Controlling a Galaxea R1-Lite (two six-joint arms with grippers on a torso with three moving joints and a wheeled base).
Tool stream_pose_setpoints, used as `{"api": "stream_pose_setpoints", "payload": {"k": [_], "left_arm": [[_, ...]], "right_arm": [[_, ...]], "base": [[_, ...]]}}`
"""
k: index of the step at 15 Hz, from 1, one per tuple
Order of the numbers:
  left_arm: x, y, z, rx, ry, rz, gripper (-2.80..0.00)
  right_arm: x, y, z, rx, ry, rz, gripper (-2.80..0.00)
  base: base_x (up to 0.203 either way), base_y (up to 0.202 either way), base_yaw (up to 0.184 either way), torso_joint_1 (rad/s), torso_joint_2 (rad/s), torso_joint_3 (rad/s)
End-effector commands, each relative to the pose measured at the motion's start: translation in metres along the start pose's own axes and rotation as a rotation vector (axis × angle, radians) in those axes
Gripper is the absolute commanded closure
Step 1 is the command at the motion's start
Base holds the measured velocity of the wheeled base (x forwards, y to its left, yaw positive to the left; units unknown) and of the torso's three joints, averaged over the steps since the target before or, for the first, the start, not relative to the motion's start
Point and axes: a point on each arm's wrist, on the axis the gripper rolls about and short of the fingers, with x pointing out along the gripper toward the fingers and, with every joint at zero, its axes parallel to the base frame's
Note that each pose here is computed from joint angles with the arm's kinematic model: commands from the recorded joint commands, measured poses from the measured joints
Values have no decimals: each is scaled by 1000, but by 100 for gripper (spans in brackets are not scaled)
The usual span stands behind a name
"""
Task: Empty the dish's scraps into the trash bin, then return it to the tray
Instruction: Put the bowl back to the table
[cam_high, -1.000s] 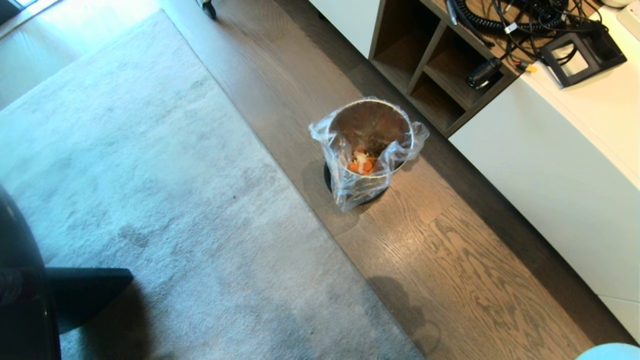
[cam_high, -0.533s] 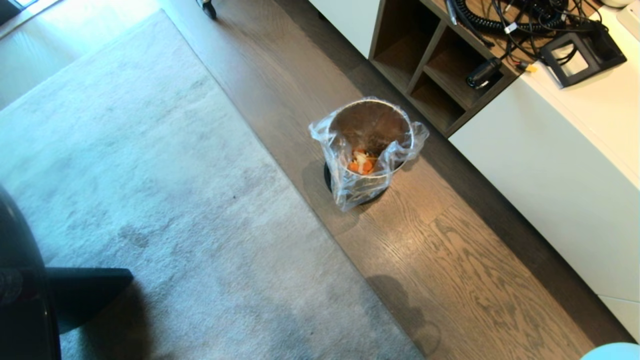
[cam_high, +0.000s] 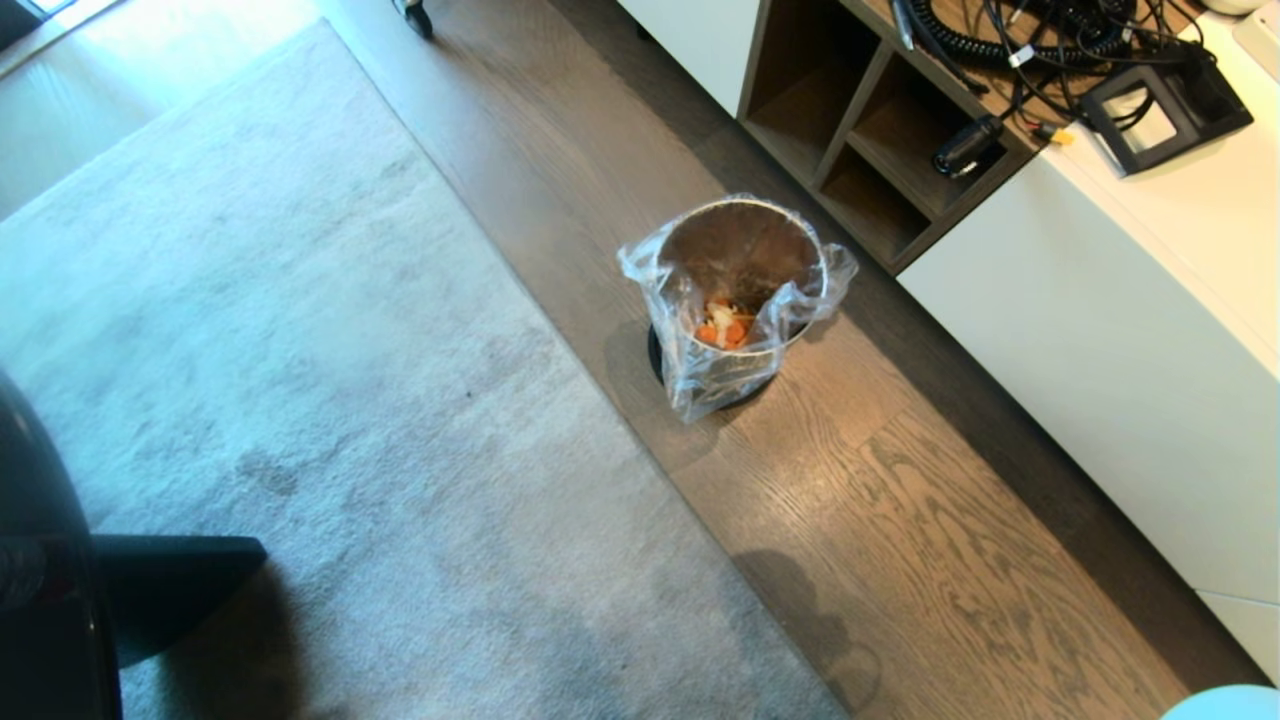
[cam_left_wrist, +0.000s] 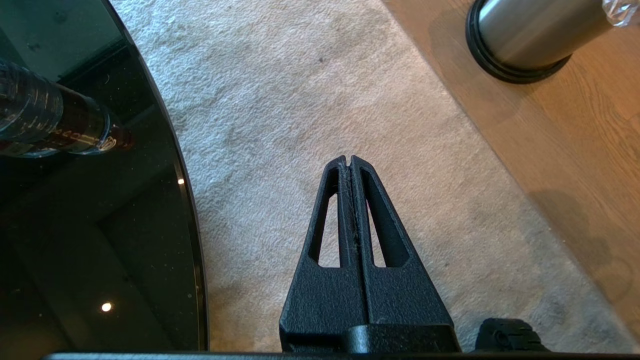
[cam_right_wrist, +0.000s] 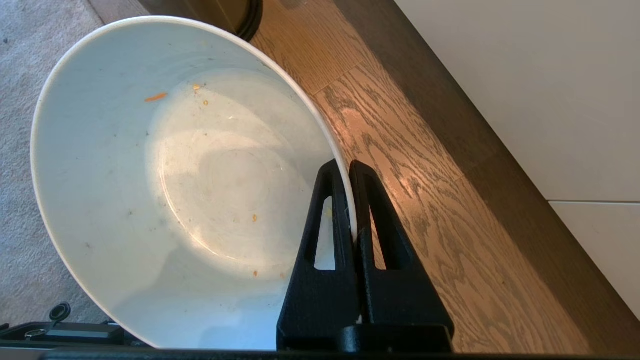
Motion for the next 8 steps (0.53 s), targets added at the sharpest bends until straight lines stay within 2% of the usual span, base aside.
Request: {"api": "stream_pose_setpoints", "payload": {"k": [1, 8], "left_arm": [[0, 0, 0, -1, -1, 0, 0], [0, 0, 0, 0, -1, 0, 0]], "right_arm": [[0, 0, 0, -1, 3, 1, 0], [0, 0, 0, -1, 3, 1, 0]], "base": [[0, 0, 0, 0, 0, 0], [0, 0, 0, 0, 0, 0]]}}
